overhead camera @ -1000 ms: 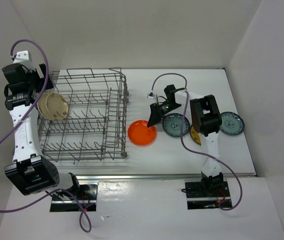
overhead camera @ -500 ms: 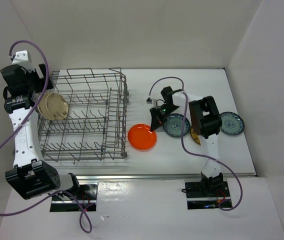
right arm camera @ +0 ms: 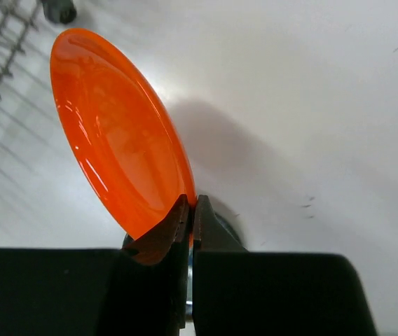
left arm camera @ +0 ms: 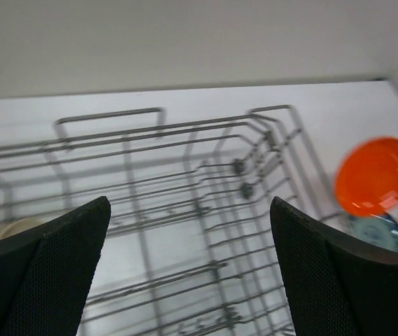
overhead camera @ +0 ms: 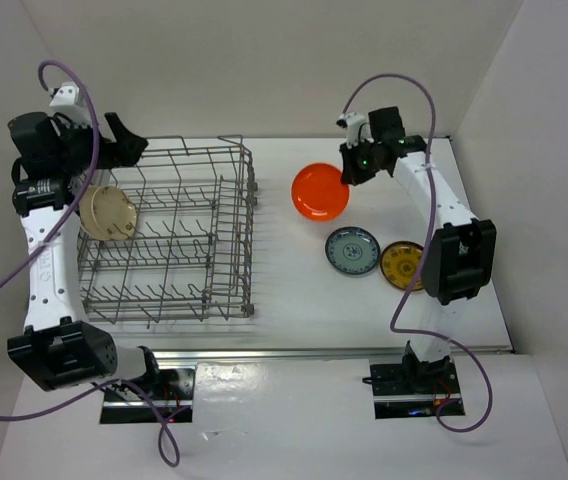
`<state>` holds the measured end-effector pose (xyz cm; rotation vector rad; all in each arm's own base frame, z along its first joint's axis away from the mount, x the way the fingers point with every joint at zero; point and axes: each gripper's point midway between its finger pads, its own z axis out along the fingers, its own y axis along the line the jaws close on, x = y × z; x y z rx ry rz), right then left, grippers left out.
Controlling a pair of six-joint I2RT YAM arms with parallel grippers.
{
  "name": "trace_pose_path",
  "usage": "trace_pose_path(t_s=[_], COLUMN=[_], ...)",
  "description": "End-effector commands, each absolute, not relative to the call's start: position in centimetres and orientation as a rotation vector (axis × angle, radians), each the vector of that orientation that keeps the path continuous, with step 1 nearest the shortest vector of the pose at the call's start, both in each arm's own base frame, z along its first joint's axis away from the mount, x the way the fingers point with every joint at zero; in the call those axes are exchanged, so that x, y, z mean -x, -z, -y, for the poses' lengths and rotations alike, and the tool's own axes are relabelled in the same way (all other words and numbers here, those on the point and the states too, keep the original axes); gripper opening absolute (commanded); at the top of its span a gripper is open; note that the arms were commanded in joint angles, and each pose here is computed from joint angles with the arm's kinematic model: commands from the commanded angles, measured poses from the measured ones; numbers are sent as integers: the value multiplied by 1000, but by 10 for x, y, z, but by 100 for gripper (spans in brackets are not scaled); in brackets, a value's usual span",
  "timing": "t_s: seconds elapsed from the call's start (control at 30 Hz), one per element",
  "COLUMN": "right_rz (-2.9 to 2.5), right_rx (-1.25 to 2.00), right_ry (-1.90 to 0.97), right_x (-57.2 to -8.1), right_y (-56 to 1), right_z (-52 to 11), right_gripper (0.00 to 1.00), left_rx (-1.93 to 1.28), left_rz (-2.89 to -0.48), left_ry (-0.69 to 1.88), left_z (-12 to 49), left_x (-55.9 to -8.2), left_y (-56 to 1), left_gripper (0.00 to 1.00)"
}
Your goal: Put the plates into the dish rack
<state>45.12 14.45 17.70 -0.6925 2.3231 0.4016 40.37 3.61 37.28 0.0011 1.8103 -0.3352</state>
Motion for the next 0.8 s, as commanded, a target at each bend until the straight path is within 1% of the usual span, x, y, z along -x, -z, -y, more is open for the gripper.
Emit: trace_pose_path(t_s=[0.0,0.13,0.17,0.23,0.3,0.37,0.4,0.57,0.7,0.77], right_rz=[-2124,-2009,-1946,-1872,-1819,-1788,-1769,-1704,-1665,-1645], right_rx=[632,528,529,540,558,578,610,685,738,765], right_ry=[-357,-367,-387,-460,-530,-575,-630,-706,-761,-786], right_x=[-473,-487,-489,-489,-484,-484,-476,-459,-445,-434], right_y=[-252,-306,-331,-359,-379,-389,-394,-409,-415,-419], right_z=[-149,-149,-153,-165,-176,-183,-194,-213,-227,-233], right_gripper=[0,0,0,0,0,0,0,0,0,0], left_rx=[-248,-393,-405,-457,-514,-534,-520,-584,-592,-590], left_rz=[-1689,-1587,-1607,-1614,-1616,-1604,-1601,-1595,-1598,-1619], left_ry=[630,797,827,883,930,950,932,915,910,930], left_z=[40,101,111,140,166,181,184,220,231,238], left_x=[-389,-378,-385,-386,-390,-392,-398,-412,-427,-431], left_y=[-410,-424,-415,-411,-404,-402,-401,-394,-390,-382], left_gripper=[100,100,100,100,97,97,97,97,94,89])
